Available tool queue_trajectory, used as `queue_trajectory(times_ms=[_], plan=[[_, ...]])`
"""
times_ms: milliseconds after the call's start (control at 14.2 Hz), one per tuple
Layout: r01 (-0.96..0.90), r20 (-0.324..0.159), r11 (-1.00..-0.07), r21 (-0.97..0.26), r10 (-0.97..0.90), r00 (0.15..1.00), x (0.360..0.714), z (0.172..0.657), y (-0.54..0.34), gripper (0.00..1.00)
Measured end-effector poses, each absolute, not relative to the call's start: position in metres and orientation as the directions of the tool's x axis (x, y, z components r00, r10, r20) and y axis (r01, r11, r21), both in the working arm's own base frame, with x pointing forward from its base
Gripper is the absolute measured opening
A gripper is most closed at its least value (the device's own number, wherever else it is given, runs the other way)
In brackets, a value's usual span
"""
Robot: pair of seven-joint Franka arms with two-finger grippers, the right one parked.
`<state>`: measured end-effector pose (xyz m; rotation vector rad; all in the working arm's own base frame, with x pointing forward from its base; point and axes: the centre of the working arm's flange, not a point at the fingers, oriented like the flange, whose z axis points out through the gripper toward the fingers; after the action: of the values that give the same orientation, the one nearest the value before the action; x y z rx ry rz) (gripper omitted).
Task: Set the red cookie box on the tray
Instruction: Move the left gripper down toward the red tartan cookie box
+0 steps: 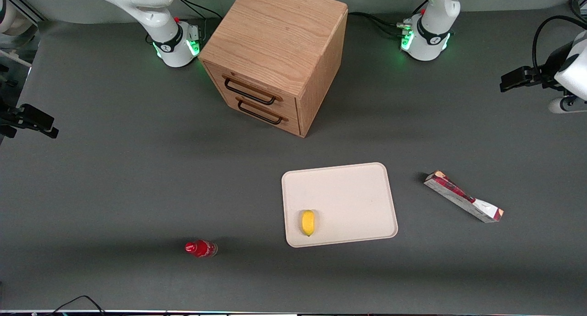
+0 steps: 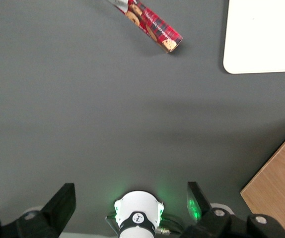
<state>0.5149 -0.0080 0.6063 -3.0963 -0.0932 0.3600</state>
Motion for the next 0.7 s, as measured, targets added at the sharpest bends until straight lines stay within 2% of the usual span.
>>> queue_trajectory(times_ms=[493, 704], plan=[[0.080, -0.225, -0.996, -0.030, 0.085, 0.971, 0.529, 0.599, -0.004, 1.00], [0.225, -0.217, -0.973, -0.051, 0.231, 0.948, 0.570, 0.567, 0.005, 1.00]])
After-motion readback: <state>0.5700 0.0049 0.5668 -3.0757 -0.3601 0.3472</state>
